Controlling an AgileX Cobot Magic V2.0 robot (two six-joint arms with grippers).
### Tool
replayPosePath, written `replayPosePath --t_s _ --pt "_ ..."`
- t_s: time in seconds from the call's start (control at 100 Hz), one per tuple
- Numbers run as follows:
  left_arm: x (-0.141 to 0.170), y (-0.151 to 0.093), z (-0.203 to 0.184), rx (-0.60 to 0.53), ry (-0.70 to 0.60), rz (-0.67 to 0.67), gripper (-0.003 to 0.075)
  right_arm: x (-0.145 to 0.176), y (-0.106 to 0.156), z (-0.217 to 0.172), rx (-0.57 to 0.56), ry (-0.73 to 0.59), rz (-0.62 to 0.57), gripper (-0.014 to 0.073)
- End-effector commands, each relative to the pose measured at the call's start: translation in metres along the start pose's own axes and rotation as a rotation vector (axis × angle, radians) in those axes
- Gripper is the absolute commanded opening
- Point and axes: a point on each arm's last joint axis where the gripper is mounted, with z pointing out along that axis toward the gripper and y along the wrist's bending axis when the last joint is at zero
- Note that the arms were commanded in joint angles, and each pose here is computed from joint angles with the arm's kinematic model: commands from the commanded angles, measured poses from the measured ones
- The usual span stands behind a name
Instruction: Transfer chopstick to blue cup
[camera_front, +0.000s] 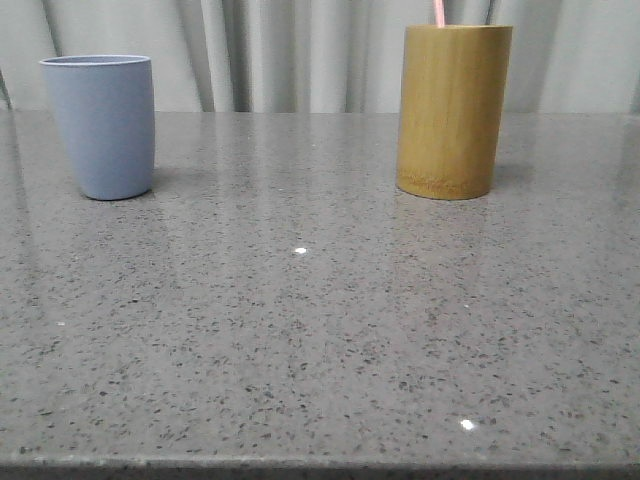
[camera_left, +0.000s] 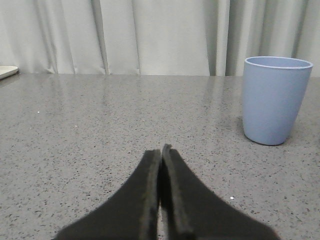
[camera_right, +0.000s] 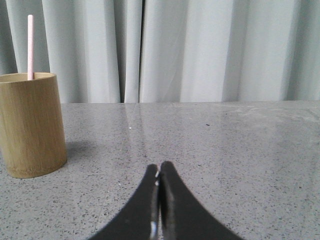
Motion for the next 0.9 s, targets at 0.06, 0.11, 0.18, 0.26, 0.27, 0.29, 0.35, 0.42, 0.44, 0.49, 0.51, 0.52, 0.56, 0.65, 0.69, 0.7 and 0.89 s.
replayPosePath --t_s 0.06,0.11,0.18,0.26,0.27,0.29,0.35,0.42,0.44,0.49,0.51,0.52,0.56,0.65,0.69,0.7,0.89 --pt "-0.006 0.000 -0.003 0.008 -0.105 -0.010 -0.0019 -0.009 0.001 -0.002 -0.012 -0.106 -0.016 -0.0067" --pt "-0.006 0.000 -0.003 0.008 -0.105 -0.010 -0.0019 -0.009 0.001 -0.002 -0.012 -0.106 -0.016 -0.0067" --pt "-0.006 0.000 -0.003 0.008 -0.105 -0.010 -0.0019 -0.009 0.001 -0.002 -0.012 -0.106 -0.016 -0.0067" --pt "-0.006 0.000 -0.003 0.008 -0.105 -0.010 -0.0019 -0.009 0.001 -0.002 -0.012 -0.106 -0.016 -0.0067" --pt "-0.006 0.000 -0.003 0.008 -0.105 -0.010 -0.0019 -0.009 0.001 -0.002 -0.012 -0.106 -0.016 -0.0067" --pt "-0.006 0.000 -0.003 0.008 -0.105 -0.010 -0.0019 -0.009 0.001 -0.002 -0.012 -0.106 -0.016 -0.0067" --pt "-0.006 0.000 -0.003 0.008 -0.105 -0.010 -0.0019 -0.009 0.001 -0.002 -0.012 -0.106 -0.016 -0.0067" --pt "-0.006 0.000 -0.003 0.008 -0.105 -0.010 -0.0019 -0.009 0.001 -0.002 -0.012 -0.106 -0.016 -0.0067" --pt "-0.006 0.000 -0.003 0.008 -0.105 -0.010 -0.0019 -0.009 0.001 -0.002 -0.012 -0.106 -0.016 -0.0067" --pt "-0.006 0.000 -0.003 0.008 -0.105 -0.010 -0.0019 -0.009 0.001 -0.002 -0.012 -0.106 -0.016 -0.0067" --pt "-0.006 0.000 -0.003 0.008 -0.105 -0.010 -0.0019 -0.009 0.001 -0.002 -0.012 -0.107 -0.016 -0.0067" --pt "-0.006 0.000 -0.003 0.008 -0.105 -0.010 -0.0019 -0.009 0.001 -0.002 -0.012 -0.108 -0.016 -0.0067" --pt "-0.006 0.000 -0.003 0.008 -0.105 -0.010 -0.0019 -0.010 0.001 -0.002 -0.013 -0.117 -0.016 -0.0067" --pt "-0.006 0.000 -0.003 0.008 -0.105 -0.010 -0.0019 -0.010 0.001 -0.002 -0.013 -0.124 -0.016 -0.0067" --pt "-0.006 0.000 -0.003 0.008 -0.105 -0.010 -0.0019 -0.011 0.001 -0.002 -0.013 -0.125 -0.016 -0.0067" --pt "-0.006 0.000 -0.003 0.008 -0.105 -0.010 -0.0019 -0.011 0.001 -0.002 -0.013 -0.125 -0.016 -0.0067" --pt "-0.020 0.000 -0.005 0.011 -0.196 -0.061 -0.0019 -0.013 0.001 -0.002 -0.012 -0.107 -0.015 -0.0067"
